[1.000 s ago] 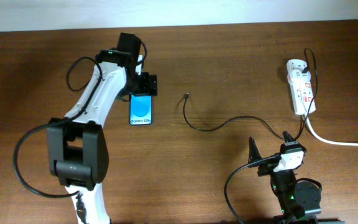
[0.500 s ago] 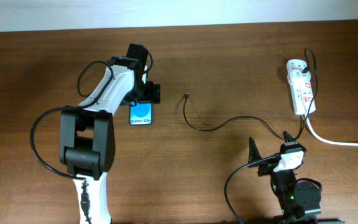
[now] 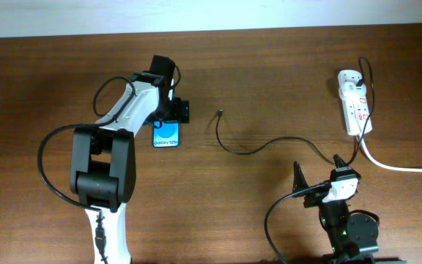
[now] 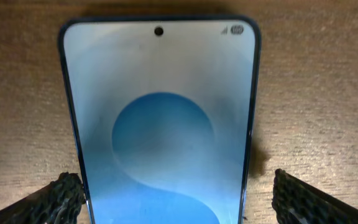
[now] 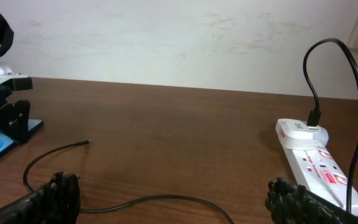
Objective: Plug charger to phone and switch on socket
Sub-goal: 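Close the left gripper on the phone's sides and lift it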
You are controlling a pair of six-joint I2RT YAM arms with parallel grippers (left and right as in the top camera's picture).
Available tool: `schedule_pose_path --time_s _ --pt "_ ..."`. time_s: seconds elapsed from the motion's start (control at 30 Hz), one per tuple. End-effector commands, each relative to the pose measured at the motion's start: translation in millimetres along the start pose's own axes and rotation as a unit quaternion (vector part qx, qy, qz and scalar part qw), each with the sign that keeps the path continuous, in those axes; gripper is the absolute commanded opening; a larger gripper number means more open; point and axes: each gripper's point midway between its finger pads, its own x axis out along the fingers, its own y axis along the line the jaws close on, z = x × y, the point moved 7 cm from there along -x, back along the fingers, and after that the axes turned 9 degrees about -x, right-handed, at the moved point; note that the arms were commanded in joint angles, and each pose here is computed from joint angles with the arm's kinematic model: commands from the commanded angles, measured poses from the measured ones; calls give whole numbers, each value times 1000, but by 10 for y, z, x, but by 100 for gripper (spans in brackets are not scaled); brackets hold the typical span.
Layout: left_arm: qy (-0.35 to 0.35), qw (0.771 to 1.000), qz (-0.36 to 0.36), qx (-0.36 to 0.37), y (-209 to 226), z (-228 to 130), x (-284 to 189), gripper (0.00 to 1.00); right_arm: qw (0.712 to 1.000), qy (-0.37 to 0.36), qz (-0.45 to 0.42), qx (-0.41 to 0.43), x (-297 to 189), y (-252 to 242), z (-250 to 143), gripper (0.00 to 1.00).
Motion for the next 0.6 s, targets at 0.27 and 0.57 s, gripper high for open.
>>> schedule_pose_path --time_s 0.27,0.57 --pt "46 999 25 11 59 -152 360 100 1000 1 1 0 0 8 -18 98" --pt "66 998 17 2 51 -213 353 75 1000 1 1 0 0 8 -18 98"
